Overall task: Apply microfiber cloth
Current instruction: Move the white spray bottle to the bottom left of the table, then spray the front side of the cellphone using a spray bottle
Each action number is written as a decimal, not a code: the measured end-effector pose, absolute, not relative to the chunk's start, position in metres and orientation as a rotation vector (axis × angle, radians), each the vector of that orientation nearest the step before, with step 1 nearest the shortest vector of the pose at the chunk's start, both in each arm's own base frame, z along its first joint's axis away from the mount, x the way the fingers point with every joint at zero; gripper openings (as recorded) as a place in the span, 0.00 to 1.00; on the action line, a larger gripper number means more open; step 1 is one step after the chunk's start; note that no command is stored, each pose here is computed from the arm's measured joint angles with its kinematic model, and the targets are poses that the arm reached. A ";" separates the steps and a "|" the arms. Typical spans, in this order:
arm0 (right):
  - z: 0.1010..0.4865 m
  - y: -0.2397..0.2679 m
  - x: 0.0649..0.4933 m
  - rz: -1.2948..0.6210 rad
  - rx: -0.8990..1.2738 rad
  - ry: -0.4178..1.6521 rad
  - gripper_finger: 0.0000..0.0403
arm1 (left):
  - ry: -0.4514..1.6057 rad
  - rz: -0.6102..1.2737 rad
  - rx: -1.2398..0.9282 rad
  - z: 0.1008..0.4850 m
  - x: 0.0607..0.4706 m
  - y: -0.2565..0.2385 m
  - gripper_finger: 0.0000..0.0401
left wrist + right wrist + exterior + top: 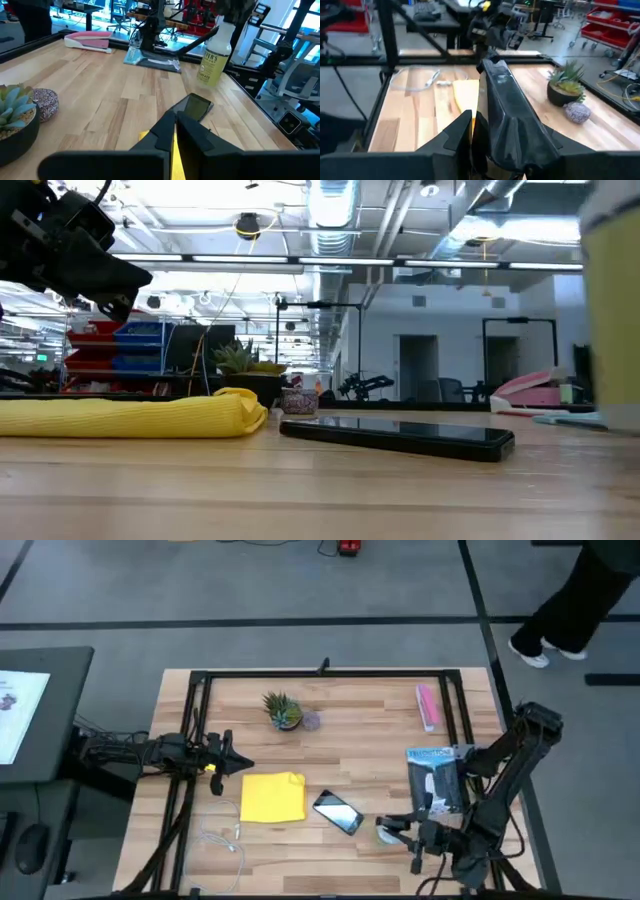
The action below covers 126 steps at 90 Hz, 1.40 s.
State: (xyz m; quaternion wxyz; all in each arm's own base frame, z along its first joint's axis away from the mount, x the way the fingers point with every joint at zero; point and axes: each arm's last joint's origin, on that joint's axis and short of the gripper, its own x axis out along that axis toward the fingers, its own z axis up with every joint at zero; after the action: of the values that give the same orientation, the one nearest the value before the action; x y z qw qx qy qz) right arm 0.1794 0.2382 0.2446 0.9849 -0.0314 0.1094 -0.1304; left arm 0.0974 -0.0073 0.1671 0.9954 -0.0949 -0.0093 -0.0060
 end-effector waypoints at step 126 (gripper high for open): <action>0.316 0.203 0.143 -0.099 0.089 0.155 0.57 | -0.116 0.036 -0.110 0.182 0.097 -0.006 0.07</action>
State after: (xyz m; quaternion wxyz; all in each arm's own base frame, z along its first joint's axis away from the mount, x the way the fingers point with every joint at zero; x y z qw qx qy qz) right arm 0.1434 0.2031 0.3156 0.9948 0.0444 0.0772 -0.0492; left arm 0.0971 -0.0057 0.1825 0.9966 -0.0550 -0.0580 0.0181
